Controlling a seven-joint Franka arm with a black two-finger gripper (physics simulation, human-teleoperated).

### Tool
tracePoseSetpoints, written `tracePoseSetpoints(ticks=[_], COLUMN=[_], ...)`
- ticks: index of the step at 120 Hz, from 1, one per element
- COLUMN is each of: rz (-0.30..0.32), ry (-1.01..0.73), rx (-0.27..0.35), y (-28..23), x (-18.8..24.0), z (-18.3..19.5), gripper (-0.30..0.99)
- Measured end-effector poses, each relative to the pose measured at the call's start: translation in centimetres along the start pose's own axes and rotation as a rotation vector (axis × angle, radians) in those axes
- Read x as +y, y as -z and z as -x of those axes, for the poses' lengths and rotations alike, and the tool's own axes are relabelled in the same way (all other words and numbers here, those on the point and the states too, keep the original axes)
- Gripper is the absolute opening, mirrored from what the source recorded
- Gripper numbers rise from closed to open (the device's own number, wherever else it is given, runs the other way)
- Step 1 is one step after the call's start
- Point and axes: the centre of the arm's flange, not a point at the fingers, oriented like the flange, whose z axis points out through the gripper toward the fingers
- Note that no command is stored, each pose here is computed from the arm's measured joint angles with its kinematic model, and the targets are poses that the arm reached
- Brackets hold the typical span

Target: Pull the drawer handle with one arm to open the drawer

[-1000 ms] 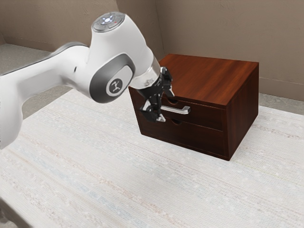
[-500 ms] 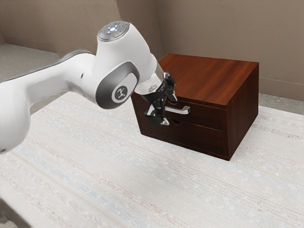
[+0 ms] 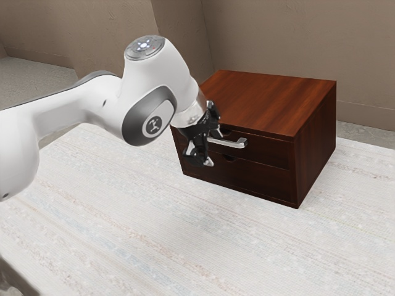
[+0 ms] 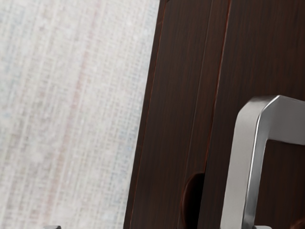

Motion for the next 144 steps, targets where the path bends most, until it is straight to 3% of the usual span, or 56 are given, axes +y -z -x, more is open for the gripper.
tracePoseSetpoints(ticks=[47, 106, 144], rz=[-0.024, -0.027, -0.068], ry=[-0.002, -0.006, -0.004], rx=[0.001, 0.007, 0.014], y=[0.02, -0.56, -0.68], x=[-0.29, -0.20, -0.83], z=[0.14, 0.17, 0.33], gripper=[0.38, 0.36, 0.35])
